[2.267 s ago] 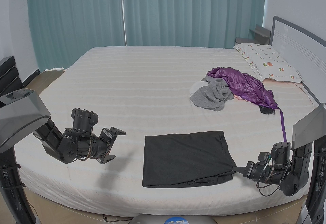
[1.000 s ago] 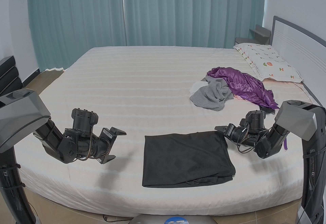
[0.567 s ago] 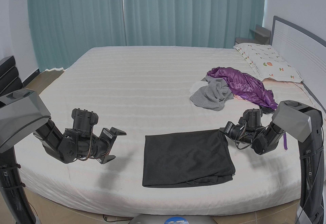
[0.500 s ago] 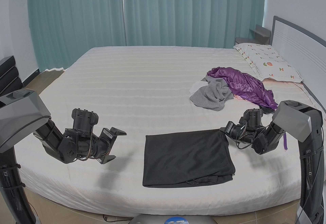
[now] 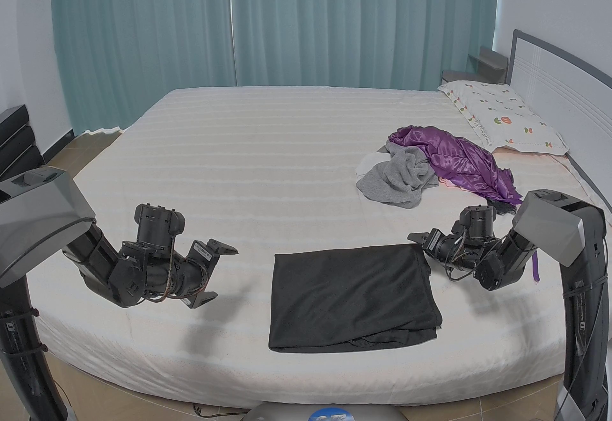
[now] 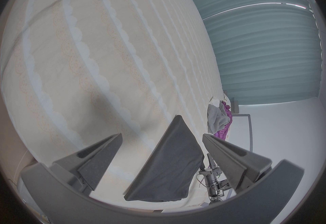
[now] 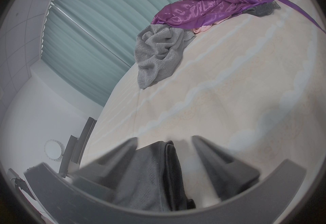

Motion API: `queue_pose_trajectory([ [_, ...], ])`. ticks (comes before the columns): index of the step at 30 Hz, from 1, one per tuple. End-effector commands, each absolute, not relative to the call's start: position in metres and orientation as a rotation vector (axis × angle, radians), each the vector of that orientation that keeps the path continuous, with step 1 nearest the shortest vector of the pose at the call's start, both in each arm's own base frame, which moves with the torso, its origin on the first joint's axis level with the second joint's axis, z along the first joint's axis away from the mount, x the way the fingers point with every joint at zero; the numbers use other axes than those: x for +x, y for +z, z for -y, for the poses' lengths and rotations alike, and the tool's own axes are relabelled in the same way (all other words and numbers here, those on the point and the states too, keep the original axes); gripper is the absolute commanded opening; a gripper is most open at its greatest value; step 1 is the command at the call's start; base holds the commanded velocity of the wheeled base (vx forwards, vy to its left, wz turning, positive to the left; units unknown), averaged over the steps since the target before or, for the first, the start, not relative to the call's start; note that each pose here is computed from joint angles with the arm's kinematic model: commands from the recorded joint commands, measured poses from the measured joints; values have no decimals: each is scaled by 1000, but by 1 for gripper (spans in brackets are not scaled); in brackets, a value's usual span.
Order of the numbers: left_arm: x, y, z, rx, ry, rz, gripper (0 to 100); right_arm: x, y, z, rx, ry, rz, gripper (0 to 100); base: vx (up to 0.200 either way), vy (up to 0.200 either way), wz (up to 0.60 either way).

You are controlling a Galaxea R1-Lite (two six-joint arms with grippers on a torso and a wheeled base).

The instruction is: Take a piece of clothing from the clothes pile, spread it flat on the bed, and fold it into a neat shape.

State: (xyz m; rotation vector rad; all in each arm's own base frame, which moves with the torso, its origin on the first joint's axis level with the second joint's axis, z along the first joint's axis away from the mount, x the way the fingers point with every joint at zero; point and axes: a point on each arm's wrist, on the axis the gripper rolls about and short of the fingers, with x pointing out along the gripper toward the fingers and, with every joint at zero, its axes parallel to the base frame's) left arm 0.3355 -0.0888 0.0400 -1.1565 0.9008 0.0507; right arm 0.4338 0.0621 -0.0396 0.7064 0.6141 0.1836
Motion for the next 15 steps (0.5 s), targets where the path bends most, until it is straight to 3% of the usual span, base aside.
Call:
queue_pose_trajectory([
  [1,336,40,89,-1157,52,-902,100,423,-14,-55,728,182,-586,100,0,0,0],
  [6,336,40,89,-1157,52,-902,100,387,13,-56,779,185,-604,100,0,0,0],
  [8,336,40,89,-1157,52,-902,100,346,21,-58,798,183,-667,100,0,0,0],
  [15,335,40,89,-1156,50,-902,100,272,21,-52,816,266,-756,100,0,0,0],
])
